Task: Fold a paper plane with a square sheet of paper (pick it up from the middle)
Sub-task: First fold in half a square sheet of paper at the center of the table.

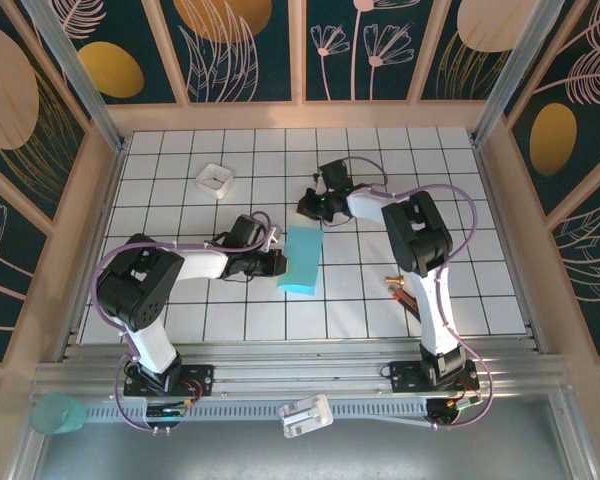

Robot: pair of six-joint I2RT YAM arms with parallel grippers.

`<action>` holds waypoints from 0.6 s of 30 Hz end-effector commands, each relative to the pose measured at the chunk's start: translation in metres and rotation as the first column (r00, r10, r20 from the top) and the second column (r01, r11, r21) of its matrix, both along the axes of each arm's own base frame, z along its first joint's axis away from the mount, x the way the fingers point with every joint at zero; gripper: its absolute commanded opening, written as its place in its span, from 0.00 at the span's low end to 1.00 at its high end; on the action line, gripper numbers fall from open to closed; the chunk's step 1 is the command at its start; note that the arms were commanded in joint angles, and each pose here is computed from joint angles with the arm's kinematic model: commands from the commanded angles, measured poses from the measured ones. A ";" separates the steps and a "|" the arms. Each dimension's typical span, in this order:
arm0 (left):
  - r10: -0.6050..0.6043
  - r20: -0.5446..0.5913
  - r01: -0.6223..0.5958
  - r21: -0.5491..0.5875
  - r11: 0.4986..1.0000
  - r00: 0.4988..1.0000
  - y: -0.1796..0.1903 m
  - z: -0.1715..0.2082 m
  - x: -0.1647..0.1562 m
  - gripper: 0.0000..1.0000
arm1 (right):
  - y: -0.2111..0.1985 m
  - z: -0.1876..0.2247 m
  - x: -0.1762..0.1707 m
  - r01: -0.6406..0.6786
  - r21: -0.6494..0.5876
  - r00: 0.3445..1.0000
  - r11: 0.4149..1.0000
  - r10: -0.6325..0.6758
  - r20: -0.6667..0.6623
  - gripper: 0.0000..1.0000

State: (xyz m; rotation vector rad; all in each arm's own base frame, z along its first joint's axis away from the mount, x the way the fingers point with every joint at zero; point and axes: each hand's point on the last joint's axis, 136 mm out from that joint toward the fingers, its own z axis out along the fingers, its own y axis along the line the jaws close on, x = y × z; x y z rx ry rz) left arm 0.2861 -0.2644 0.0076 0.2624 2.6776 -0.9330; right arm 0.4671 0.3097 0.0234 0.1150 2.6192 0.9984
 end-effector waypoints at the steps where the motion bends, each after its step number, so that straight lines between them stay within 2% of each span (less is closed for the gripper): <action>1: 0.059 -0.271 0.016 0.267 0.963 0.961 0.055 -0.068 -0.068 0.00 | -0.037 0.020 0.033 0.078 -0.062 0.991 0.995 -0.071 0.116 0.00; 4: 0.066 -0.267 0.002 0.249 0.968 0.961 0.050 -0.066 -0.065 0.00 | -0.039 0.056 0.019 0.043 -0.040 0.981 0.998 -0.035 0.191 0.00; 7: 0.074 -0.260 -0.009 0.243 0.970 0.963 0.049 -0.064 -0.062 0.00 | -0.036 0.075 -0.014 -0.010 0.003 0.974 1.000 0.009 0.224 0.00; 13: 0.077 -0.254 -0.015 0.240 0.971 0.964 0.048 -0.062 -0.060 0.00 | 0.000 0.065 -0.078 -0.142 0.075 0.978 0.987 0.128 0.162 0.00; 18: 0.083 -0.247 -0.021 0.244 0.970 0.965 0.049 -0.061 -0.059 0.00 | 0.031 0.049 -0.101 -0.195 0.119 0.977 0.974 0.182 0.109 0.00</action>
